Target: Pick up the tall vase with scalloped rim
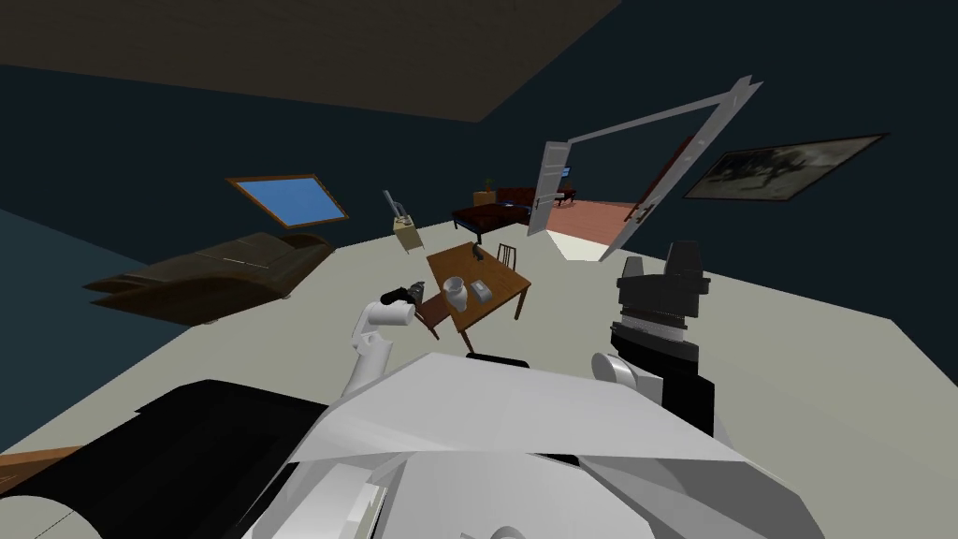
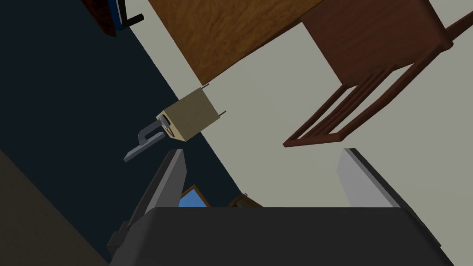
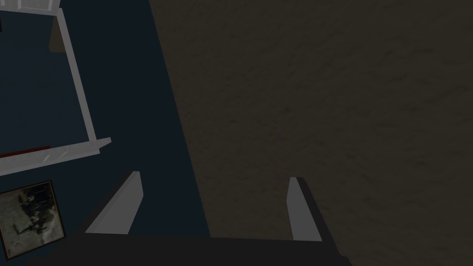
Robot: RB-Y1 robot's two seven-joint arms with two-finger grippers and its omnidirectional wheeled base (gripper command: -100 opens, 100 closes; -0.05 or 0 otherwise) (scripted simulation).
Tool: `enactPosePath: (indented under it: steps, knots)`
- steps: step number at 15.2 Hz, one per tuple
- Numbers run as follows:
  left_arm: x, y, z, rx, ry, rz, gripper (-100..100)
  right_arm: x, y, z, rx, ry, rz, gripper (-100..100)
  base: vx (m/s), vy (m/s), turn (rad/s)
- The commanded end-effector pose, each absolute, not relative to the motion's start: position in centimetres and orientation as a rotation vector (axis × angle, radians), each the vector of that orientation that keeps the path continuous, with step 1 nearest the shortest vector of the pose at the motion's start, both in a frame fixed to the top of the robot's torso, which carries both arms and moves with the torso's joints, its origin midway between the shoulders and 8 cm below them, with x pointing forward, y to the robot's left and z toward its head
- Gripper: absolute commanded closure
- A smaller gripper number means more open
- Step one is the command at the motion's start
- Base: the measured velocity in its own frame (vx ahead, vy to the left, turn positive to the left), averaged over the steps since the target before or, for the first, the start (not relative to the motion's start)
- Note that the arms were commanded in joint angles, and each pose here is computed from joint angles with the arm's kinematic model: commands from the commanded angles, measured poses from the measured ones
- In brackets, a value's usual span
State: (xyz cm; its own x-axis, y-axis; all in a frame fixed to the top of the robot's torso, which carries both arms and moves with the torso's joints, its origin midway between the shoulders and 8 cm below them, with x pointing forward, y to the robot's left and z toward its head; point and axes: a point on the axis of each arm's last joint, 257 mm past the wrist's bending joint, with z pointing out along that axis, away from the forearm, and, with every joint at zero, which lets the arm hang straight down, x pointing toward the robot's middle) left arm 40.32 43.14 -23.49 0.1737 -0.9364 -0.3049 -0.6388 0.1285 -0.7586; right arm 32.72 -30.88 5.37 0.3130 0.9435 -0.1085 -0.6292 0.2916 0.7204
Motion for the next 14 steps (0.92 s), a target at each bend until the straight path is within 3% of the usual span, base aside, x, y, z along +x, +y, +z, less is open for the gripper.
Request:
enactPosePath:
  steps: [1,14]
  knots:
    - [40.0,43.4,-23.7,-1.62,1.56,-0.417,-100,32.7,-30.9,5.4,0.632,0.591,1.133,0,0.006,-0.023,0.004]
    - [37.3,43.9,-26.0,-1.768,1.643,-0.302,-100,32.7,-30.9,5.4,0.632,0.591,1.133,0,0.037,-0.04,-0.1]
